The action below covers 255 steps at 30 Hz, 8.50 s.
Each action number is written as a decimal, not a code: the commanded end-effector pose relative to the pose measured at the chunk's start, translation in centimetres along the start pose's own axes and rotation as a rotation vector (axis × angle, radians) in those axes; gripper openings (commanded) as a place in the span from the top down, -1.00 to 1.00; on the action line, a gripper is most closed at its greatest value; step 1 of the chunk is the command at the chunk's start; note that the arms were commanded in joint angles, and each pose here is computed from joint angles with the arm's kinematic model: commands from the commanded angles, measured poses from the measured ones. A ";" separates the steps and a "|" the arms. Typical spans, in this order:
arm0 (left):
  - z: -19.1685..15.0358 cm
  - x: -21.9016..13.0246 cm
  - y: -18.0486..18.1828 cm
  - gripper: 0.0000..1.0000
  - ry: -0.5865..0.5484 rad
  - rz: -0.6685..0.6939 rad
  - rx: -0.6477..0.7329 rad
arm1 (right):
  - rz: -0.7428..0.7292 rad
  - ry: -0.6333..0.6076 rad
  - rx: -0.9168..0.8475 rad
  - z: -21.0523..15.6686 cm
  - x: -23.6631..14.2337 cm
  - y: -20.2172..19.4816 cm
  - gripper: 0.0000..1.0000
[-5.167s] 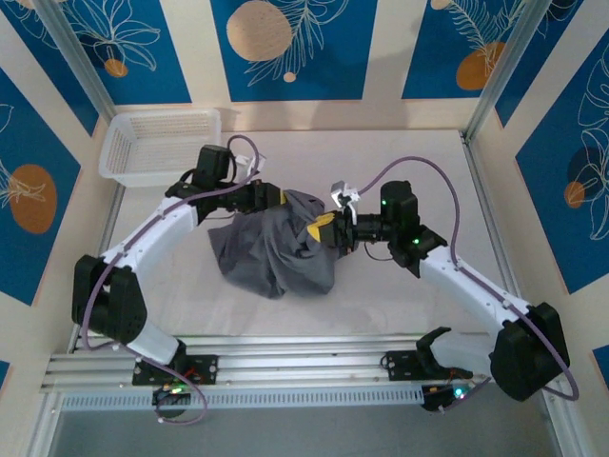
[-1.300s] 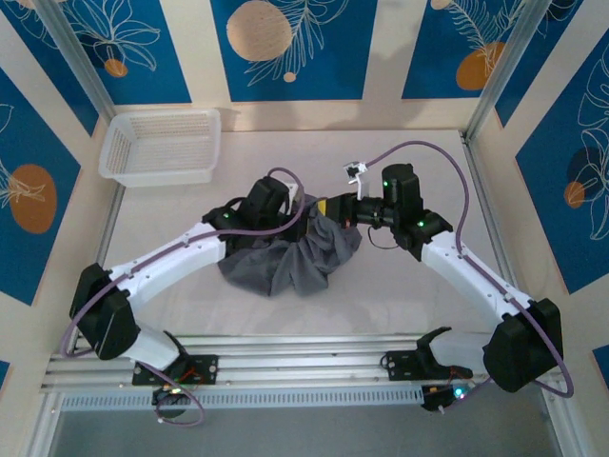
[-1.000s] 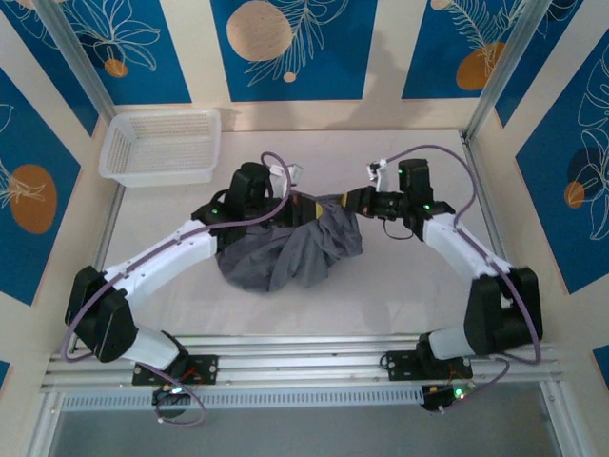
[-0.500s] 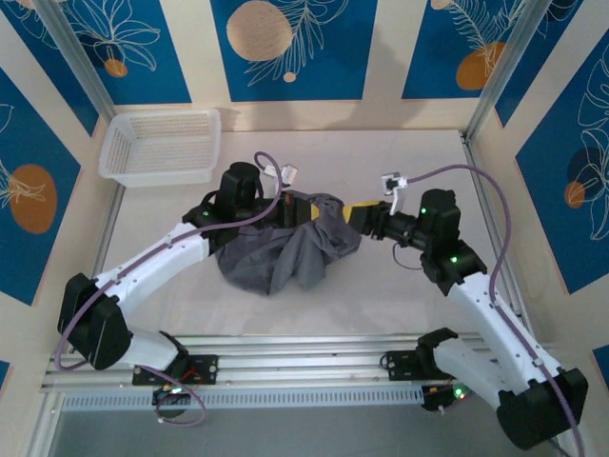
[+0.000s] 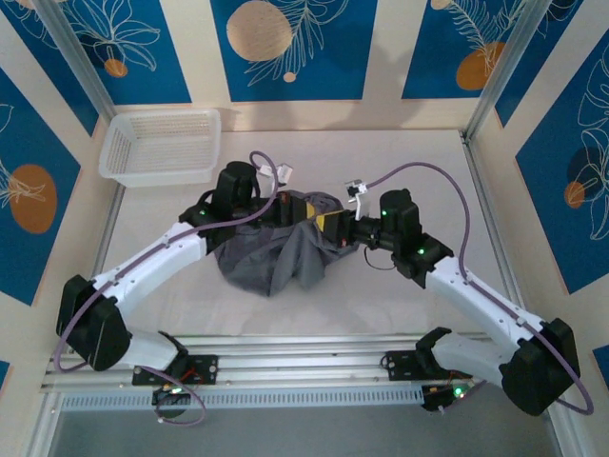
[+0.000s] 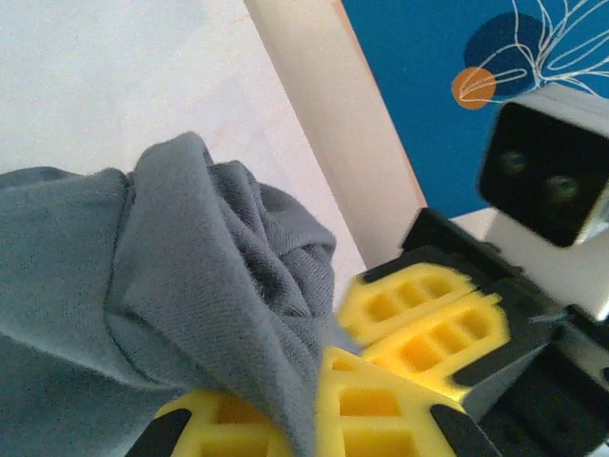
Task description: Fold the inside-out t-shirt
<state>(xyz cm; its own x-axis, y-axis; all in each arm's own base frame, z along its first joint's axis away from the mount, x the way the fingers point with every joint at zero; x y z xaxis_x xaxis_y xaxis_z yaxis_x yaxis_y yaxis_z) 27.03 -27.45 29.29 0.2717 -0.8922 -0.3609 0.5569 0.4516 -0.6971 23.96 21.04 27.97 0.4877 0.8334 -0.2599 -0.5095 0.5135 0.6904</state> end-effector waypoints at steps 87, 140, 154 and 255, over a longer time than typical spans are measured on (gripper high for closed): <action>-9.8 -1.7 5.5 -0.20 0.385 0.327 0.181 | -0.171 0.377 0.015 -7.5 -0.7 -3.1 0.02; -8.4 1.0 13.2 1.00 0.484 0.843 0.255 | -0.313 0.508 0.225 -10.1 2.8 -5.0 0.98; -7.6 -0.2 12.2 0.51 0.465 0.736 -0.002 | -0.267 0.351 0.044 -6.8 2.5 -3.4 0.33; 1.1 -11.6 4.8 -0.09 -0.025 0.971 0.225 | -0.253 0.422 -0.270 -3.9 5.5 -0.5 0.20</action>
<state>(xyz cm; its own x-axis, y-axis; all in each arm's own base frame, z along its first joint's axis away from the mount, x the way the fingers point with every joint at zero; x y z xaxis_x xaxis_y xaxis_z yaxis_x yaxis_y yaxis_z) 28.20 -17.49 31.58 0.6810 -0.2531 -0.6871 0.2447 0.9631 -0.1122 24.13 25.92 24.65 0.3785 0.7164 -0.5861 -0.6174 0.6672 0.4168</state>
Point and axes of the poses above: each hand's point on the last joint's axis, 136 mm out from that joint toward the fingers, its own x axis out along the fingers, its own y axis along the line the jaws close on, z = x × y, the point moved 5 cm from there along -x, back along the fingers, and after that the axes turned 8 degrees about x, right-handed, at the moved point
